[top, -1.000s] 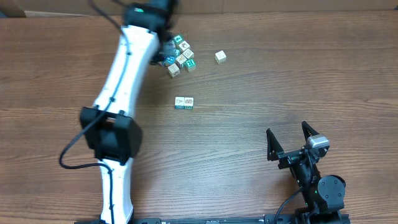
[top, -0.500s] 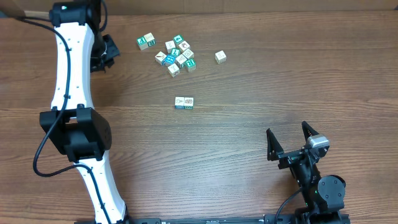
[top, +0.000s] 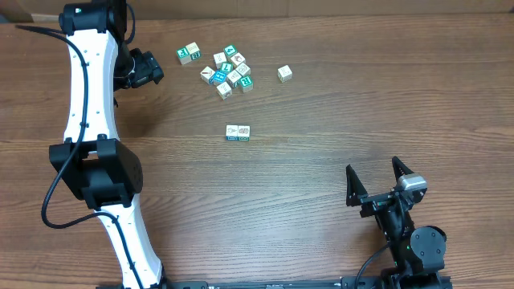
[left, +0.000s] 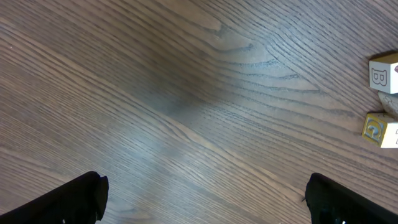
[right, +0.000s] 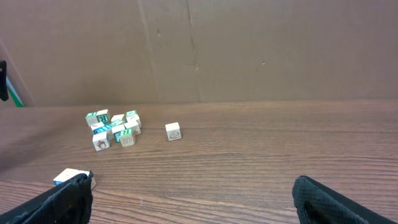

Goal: Form a horizontal line
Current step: 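Raise the right arm from rest and swing it toward the cluster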

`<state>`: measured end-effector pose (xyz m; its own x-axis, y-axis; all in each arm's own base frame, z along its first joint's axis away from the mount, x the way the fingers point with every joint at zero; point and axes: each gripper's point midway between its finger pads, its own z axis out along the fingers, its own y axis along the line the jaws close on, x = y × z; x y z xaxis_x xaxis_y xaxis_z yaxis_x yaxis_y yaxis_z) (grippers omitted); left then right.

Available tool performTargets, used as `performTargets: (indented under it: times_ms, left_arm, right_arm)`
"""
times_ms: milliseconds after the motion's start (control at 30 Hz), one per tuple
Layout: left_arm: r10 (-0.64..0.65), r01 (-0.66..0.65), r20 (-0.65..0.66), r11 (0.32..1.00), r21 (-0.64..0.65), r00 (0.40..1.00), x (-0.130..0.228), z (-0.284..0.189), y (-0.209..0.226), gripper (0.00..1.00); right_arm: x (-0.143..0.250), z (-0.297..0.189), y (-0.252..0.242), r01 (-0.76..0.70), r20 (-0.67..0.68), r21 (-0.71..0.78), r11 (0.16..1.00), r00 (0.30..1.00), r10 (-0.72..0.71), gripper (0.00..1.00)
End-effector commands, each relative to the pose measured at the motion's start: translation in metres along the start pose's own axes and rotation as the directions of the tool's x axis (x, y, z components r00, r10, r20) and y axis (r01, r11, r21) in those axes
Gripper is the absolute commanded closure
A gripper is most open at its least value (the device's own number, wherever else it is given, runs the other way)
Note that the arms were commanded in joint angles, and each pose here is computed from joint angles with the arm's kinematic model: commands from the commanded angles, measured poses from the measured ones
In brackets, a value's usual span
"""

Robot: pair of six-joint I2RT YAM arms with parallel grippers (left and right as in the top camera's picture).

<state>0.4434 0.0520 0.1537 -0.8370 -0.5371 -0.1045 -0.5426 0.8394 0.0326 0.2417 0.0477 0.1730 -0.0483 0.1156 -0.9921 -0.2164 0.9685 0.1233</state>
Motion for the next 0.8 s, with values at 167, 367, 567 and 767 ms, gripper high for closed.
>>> performTargets:
  times_ms: [167,367,567,767]
  left_arm:
    - [-0.002,0.002,-0.004,1.0,0.016,1.0,0.001,-0.001,-0.004,0.0]
    - [-0.002,0.002,-0.004,1.0,0.016,1.0,0.001,-0.001,-0.004,0.0]
    - [-0.001,0.001,-0.004,1.0,0.016,1.0,0.001,-0.001,-0.004,0.0]
    - [-0.002,0.002,-0.004,1.0,0.016,1.0,0.001,-0.001,-0.004,0.0]
  right_arm:
    - [-0.039,-0.005,0.021,-0.115,0.148,-0.137,0.984,0.98,0.135,0.0]
    - [-0.048,-0.007,0.024,-0.193,0.168,-0.173,0.966,0.96,0.222,0.0]
    - [-0.079,-0.016,0.029,-0.274,0.208,-0.216,0.937,0.925,0.318,0.0]
    - [-0.123,-0.03,0.032,-0.309,0.203,-0.196,0.931,0.916,0.347,0.0]
